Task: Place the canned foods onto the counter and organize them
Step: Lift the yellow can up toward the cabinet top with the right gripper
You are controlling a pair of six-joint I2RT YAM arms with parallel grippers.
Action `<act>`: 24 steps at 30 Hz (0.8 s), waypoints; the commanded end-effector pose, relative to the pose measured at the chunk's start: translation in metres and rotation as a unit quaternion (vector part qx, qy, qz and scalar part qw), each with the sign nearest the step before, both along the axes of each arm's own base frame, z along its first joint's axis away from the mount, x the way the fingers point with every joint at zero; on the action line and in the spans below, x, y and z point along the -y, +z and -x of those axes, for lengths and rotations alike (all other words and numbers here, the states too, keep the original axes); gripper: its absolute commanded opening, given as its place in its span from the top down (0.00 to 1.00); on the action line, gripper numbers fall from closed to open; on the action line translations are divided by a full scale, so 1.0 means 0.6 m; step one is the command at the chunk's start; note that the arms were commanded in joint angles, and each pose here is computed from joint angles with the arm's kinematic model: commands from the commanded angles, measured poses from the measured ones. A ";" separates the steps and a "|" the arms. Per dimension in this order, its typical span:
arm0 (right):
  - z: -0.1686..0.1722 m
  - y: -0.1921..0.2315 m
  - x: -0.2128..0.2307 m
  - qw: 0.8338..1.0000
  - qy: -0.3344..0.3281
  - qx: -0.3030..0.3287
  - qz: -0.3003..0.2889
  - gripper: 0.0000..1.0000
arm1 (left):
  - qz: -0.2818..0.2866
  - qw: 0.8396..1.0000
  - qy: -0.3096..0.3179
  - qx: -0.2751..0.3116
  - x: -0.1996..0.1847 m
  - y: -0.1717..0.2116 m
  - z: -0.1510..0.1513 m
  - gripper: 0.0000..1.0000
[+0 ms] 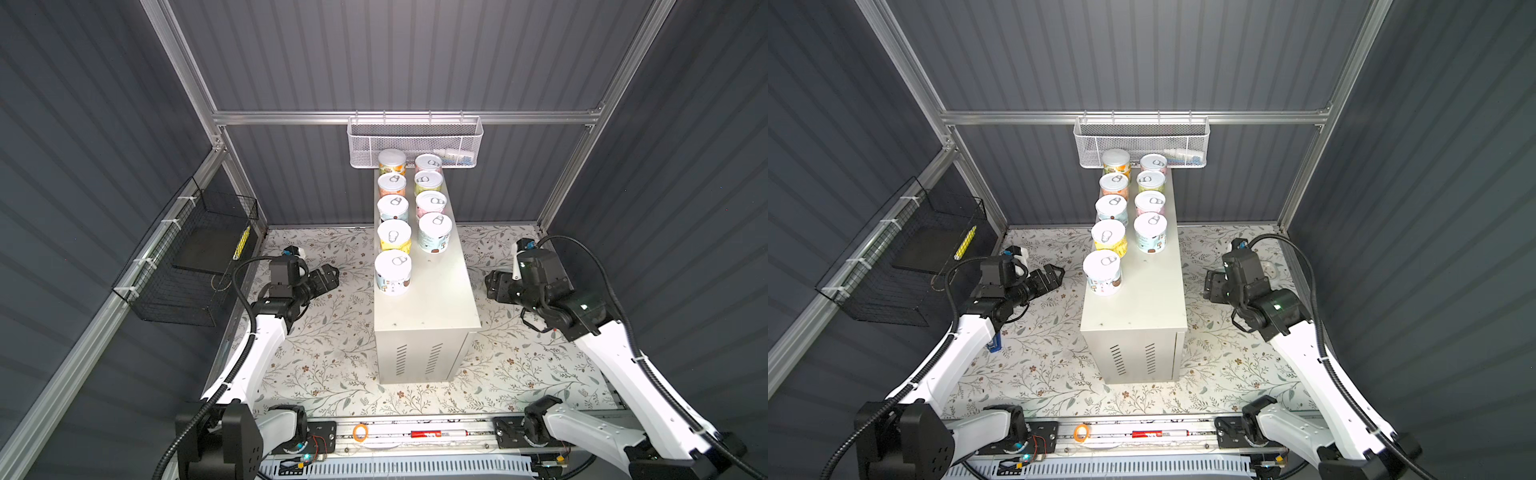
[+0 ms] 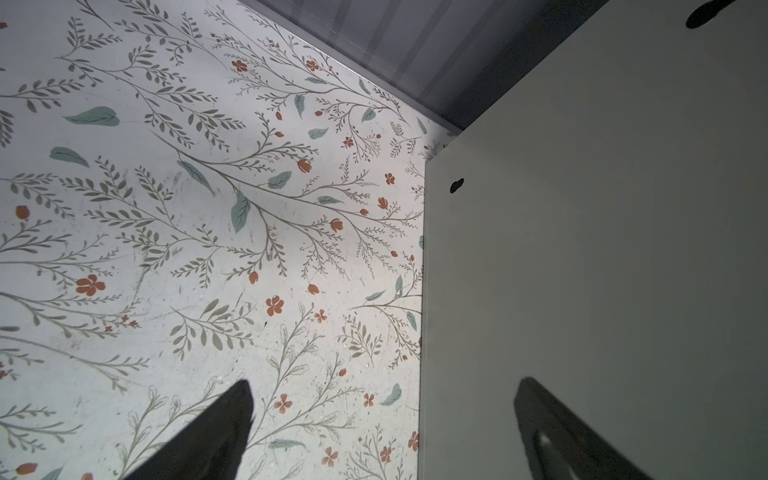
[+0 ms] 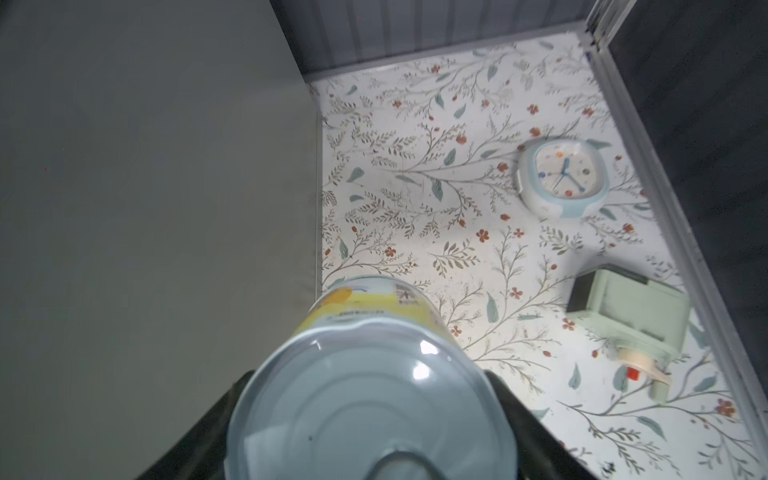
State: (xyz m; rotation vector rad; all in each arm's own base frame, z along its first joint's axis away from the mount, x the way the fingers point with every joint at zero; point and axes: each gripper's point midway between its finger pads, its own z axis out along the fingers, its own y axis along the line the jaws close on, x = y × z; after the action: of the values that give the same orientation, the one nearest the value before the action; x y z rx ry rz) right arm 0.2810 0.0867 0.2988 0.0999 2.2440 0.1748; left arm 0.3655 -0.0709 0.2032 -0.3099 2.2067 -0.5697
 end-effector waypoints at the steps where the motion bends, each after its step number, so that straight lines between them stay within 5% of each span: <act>1: 0.033 0.062 0.028 0.999 -0.013 0.031 0.025 1.00 | 0.012 1.000 -0.003 0.004 0.007 0.002 0.000 0.01; 13: 0.099 0.241 0.006 0.993 0.081 0.078 0.034 1.00 | 0.012 1.000 -0.012 0.010 0.014 0.010 0.000 0.01; 24: 0.092 0.278 -0.102 0.980 0.179 0.075 0.050 1.00 | -0.016 0.999 -0.039 0.013 0.053 0.016 0.003 0.01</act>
State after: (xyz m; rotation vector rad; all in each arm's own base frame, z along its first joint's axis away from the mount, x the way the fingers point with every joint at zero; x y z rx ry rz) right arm 0.2254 0.1407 0.4526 -0.3363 2.1452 0.2564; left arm 0.3610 -0.0997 0.2058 -0.2293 2.2129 -0.6026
